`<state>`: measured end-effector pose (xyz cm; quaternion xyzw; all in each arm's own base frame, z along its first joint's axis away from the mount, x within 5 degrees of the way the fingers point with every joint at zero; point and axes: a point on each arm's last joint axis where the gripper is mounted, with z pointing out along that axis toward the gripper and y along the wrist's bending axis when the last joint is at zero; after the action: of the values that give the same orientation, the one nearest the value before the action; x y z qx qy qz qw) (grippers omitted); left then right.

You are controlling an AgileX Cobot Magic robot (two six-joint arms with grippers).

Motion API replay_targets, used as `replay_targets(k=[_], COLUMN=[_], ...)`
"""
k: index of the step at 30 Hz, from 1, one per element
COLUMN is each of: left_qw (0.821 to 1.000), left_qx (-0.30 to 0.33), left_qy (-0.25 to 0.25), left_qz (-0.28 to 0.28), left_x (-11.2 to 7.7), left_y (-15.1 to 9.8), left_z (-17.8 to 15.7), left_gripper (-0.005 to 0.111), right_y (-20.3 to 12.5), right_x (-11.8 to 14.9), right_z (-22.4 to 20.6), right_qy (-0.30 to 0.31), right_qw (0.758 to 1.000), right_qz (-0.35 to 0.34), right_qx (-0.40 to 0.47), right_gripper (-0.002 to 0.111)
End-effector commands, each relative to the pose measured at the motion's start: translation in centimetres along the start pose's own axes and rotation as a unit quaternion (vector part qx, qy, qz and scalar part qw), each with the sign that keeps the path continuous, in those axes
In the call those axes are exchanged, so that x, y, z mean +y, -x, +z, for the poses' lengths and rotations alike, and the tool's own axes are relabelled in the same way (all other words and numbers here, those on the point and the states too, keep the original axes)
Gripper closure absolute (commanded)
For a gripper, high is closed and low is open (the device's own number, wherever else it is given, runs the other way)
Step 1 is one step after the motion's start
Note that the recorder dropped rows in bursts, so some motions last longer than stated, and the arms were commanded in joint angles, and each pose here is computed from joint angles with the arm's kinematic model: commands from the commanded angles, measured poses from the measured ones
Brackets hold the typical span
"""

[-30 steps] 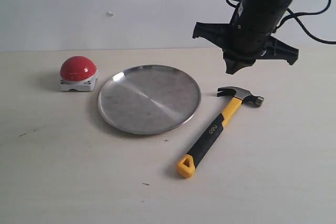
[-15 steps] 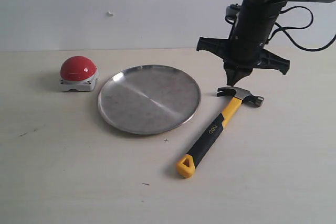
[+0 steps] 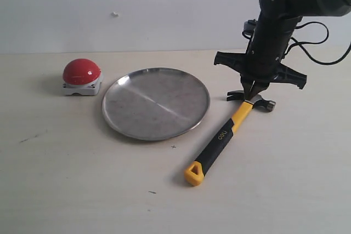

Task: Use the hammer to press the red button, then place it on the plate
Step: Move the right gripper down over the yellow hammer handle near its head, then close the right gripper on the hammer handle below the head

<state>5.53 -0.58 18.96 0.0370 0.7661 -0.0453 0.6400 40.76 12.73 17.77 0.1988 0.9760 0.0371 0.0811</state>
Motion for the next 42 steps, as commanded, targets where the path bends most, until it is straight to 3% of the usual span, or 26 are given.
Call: replay_targets(k=[1,6,8,10,14,35,38,42], left_qw=[1.0,1.0,1.0,1.0,1.0,1.0,1.0,1.0], left_qx=[-0.005,-0.005,-0.005,-0.005,-0.005,-0.005,-0.005,-0.005], left_qy=[0.0,0.0,0.0,0.0,0.0,0.0,0.0,0.0], left_qz=[-0.008,-0.008,-0.008,-0.008,-0.008,-0.008,-0.008,-0.008], left_x=[0.0,0.0,0.0,0.0,0.0,0.0,0.0,0.0], left_y=[0.0,0.0,0.0,0.0,0.0,0.0,0.0,0.0], left_z=[0.0,0.0,0.0,0.0,0.0,0.0,0.0,0.0], left_gripper=[0.107,0.107,0.107,0.107,0.107,0.107,0.107,0.107], right_y=[0.5,0.5,0.5,0.4,0.4,0.0,-0.3,-0.3], right_x=[0.1,-0.2,-0.4,-0.4,-0.5,0.0,0.4,0.4], right_z=[1.6,3.2,3.8,4.5,5.1,8.0,8.0,8.0], right_qy=[0.005,-0.021,-0.03,-0.036,-0.04,-0.036,-0.036,-0.035], right_qw=[1.0,0.998,0.998,0.998,0.996,0.996,0.996,0.996], right_qz=[0.005,0.055,0.049,0.05,0.079,0.084,0.078,0.078], right_qx=[-0.018,-0.012,-0.013,-0.007,-0.003,0.0,0.0,0.0], right_gripper=[0.097,0.052,0.041,0.038,0.038,0.038,0.047,0.073])
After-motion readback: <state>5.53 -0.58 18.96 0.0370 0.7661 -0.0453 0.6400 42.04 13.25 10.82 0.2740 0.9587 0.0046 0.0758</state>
